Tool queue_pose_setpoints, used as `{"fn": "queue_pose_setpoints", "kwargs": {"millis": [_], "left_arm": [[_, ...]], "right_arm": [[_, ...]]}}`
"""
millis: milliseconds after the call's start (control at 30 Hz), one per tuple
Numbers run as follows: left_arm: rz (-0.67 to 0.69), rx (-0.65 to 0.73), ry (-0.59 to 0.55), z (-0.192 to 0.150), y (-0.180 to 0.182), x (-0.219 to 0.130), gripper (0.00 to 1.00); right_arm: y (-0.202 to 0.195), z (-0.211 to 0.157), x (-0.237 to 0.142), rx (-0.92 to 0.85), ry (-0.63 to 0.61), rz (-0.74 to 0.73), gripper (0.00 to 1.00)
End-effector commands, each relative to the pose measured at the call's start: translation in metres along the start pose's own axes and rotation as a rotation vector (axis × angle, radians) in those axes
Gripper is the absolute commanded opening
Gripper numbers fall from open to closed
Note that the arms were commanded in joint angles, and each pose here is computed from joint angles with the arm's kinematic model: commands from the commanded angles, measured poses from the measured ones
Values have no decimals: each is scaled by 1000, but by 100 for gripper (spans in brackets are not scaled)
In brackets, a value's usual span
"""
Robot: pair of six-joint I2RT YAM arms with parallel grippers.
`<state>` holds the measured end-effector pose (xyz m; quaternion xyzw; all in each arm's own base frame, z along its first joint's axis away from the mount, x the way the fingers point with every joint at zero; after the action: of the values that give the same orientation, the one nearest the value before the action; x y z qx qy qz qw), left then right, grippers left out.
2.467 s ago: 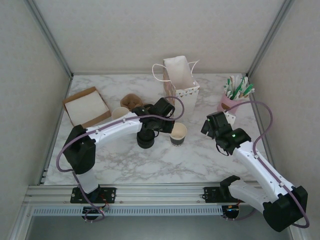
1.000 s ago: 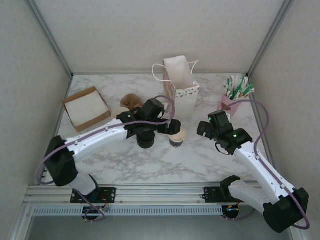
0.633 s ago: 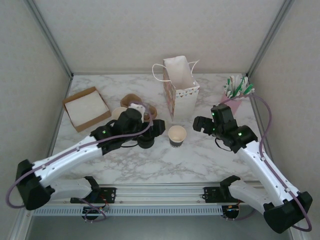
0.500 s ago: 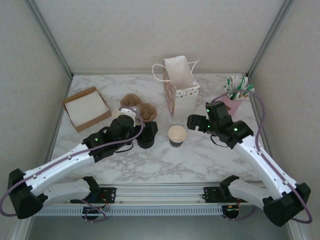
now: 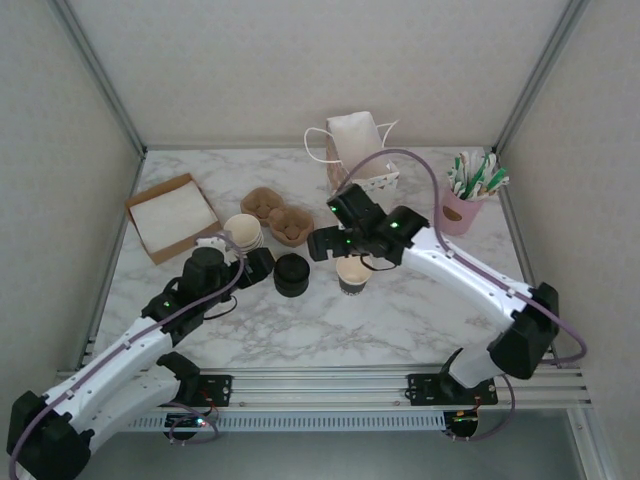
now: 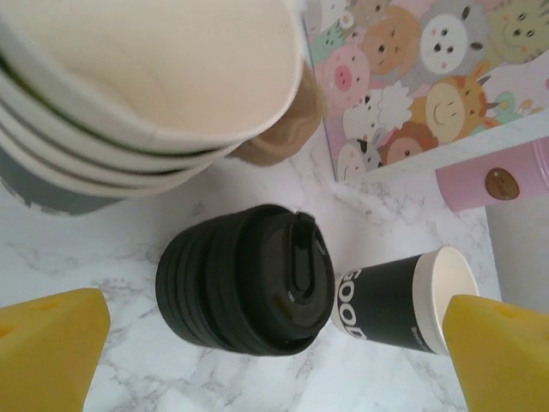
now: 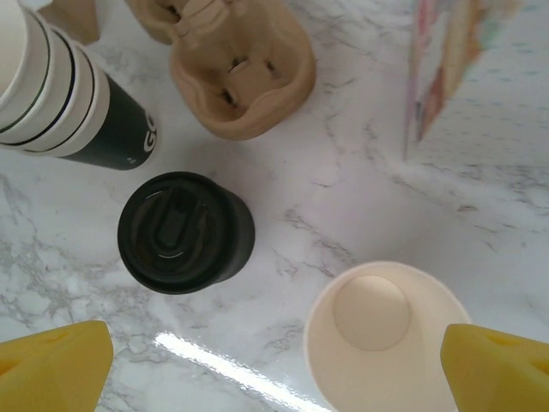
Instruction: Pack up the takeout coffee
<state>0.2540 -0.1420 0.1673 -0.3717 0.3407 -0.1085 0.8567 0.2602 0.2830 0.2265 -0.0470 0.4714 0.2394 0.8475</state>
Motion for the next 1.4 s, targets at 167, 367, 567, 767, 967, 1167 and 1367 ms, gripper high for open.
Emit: {"fn": "queue_pose_setpoints", "kwargs": {"millis": [167, 367, 567, 767, 967, 1167, 1367], "left_arm": [[-149, -154, 137, -19, 12, 3, 97], [-127, -193, 171, -25, 32, 3, 80], [-122, -195, 210, -31, 39, 5, 64], [-114, -192, 244, -36, 45, 9, 53], [-102, -191, 263, -39, 50, 13, 49], [-95, -185, 264, -39, 53, 15, 49], [-90, -184, 266, -42, 57, 17, 49]], "right_arm": [[33, -1, 31, -43, 127, 40, 99], [51, -3, 62, -24, 219, 82, 99], [61, -7, 89, -18, 281, 98, 97], [64, -12, 108, -17, 321, 94, 95], [64, -16, 120, -17, 345, 83, 93], [65, -19, 129, -15, 361, 85, 92], [68, -20, 136, -10, 376, 92, 90]]}}
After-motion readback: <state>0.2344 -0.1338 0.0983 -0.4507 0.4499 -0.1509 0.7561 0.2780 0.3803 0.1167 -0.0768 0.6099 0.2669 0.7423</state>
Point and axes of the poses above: each hand's point on the last joint's axis, 136 mm out from that joint toward the fingers, its own x axis out along the fingers, its own y axis along the line the jaws close on, z = x × y, the point moved 1 cm from there along -x, back along the fingers, and after that the axes turned 4 degrees about -x, right-handed, at the moved point
